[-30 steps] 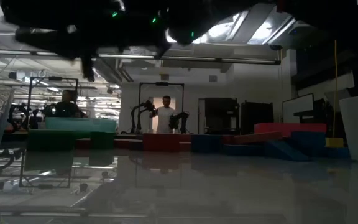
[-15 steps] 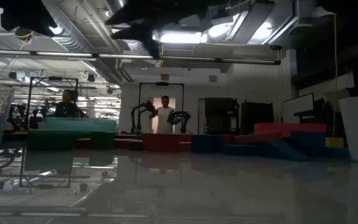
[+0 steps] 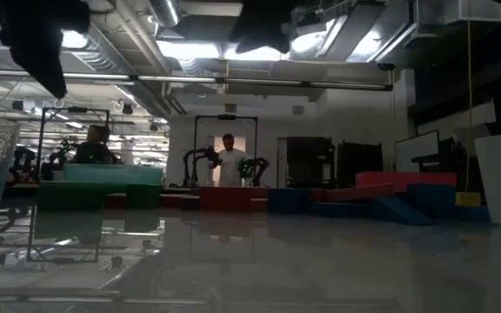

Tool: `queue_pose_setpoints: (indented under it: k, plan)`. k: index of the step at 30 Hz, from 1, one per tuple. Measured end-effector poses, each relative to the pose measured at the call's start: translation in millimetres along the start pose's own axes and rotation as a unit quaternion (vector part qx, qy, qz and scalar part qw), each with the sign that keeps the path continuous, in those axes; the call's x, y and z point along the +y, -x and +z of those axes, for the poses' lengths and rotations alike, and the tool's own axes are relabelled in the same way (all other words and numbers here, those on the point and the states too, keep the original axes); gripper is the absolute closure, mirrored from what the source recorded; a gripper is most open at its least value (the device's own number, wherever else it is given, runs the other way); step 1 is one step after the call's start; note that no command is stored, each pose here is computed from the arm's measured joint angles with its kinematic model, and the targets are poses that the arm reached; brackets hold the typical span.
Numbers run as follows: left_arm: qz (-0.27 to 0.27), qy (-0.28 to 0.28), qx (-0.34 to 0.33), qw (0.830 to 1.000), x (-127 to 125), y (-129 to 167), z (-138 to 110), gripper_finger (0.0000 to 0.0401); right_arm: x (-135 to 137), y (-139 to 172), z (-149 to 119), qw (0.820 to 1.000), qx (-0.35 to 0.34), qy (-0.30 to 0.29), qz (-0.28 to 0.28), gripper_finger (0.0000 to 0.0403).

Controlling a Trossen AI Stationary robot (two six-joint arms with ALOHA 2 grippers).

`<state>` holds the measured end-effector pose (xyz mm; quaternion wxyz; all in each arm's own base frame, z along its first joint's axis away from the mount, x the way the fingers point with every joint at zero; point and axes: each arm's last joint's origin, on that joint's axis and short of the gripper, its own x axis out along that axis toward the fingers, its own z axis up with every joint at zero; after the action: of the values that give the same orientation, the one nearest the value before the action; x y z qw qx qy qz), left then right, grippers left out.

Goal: Sort blocks
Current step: Put the green block into the green bin

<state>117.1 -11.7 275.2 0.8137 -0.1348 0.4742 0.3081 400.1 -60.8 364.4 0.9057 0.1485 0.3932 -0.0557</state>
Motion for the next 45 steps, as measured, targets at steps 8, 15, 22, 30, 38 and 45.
queue_pose_setpoints:
  k: [8, 15, 22, 30, 38, 45]
  plan:
    - [-0.017, -0.062, 0.059, 0.996, -5.5, -42.2, 25.3, 0.0263, -21.4, 16.1, -20.3, 0.991, 0.108, 0.005, -0.075, 0.0265]
    - [0.019, -0.069, 0.143, 0.987, 6.8, -79.9, 40.1, 0.0263, -53.5, 25.6, -28.5, 0.980, 0.172, 0.010, -0.098, 0.0265]
    - [0.003, -0.037, 0.215, 0.976, 19.6, -115.4, 50.6, 0.0263, -82.0, 33.6, -29.7, 0.976, 0.191, 0.033, -0.104, 0.0265]
    - [-0.009, -0.044, 0.277, 0.960, 27.2, -148.9, 52.8, 0.0263, -108.2, 41.9, -30.9, 0.973, 0.200, 0.050, -0.106, 0.0265]
    - [-0.001, -0.043, 0.306, 0.951, 33.8, -171.9, 52.7, 0.0278, -125.0, 47.7, -31.4, 0.977, 0.192, 0.054, -0.071, 0.0265]
    - [-0.029, -0.026, 0.316, 0.948, 32.2, -177.0, 52.1, 0.0387, -137.6, 28.7, -47.0, 0.973, 0.217, 0.055, -0.064, 0.0265]
